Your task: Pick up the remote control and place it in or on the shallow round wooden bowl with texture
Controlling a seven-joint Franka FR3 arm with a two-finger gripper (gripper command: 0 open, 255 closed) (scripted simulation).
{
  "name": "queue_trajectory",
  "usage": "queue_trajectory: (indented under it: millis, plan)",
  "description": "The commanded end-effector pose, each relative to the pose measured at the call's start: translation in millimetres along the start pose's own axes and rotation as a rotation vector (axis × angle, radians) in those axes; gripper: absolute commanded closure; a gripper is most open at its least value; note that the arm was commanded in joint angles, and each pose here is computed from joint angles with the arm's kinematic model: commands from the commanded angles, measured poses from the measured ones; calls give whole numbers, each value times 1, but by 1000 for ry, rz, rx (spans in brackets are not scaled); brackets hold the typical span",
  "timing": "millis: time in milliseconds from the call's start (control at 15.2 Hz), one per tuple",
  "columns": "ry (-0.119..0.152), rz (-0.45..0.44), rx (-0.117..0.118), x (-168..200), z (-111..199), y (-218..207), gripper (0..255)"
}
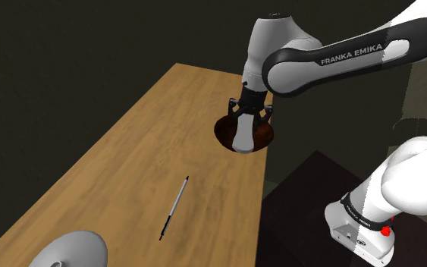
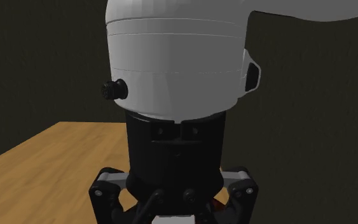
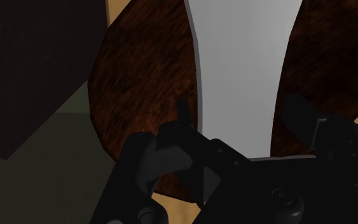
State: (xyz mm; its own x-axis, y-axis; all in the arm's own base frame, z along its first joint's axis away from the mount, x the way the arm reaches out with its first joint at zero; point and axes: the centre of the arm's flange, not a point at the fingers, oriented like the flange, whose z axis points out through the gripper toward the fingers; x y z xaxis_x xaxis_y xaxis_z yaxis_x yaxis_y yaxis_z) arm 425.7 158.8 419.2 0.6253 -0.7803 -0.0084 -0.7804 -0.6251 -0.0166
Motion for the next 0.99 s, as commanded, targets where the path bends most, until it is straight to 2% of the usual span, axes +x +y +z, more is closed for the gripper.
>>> queue_trajectory:
  millis: [0,396,462,792,924]
  plan:
    - [0,0,1,1,3,0,255]
    - [0,0,1,1,3,0,255]
    - [0,0,1,0,3,-1,0]
    - [0,0,1,1,3,0,0]
    - [0,0,1,1,-23,0,0]
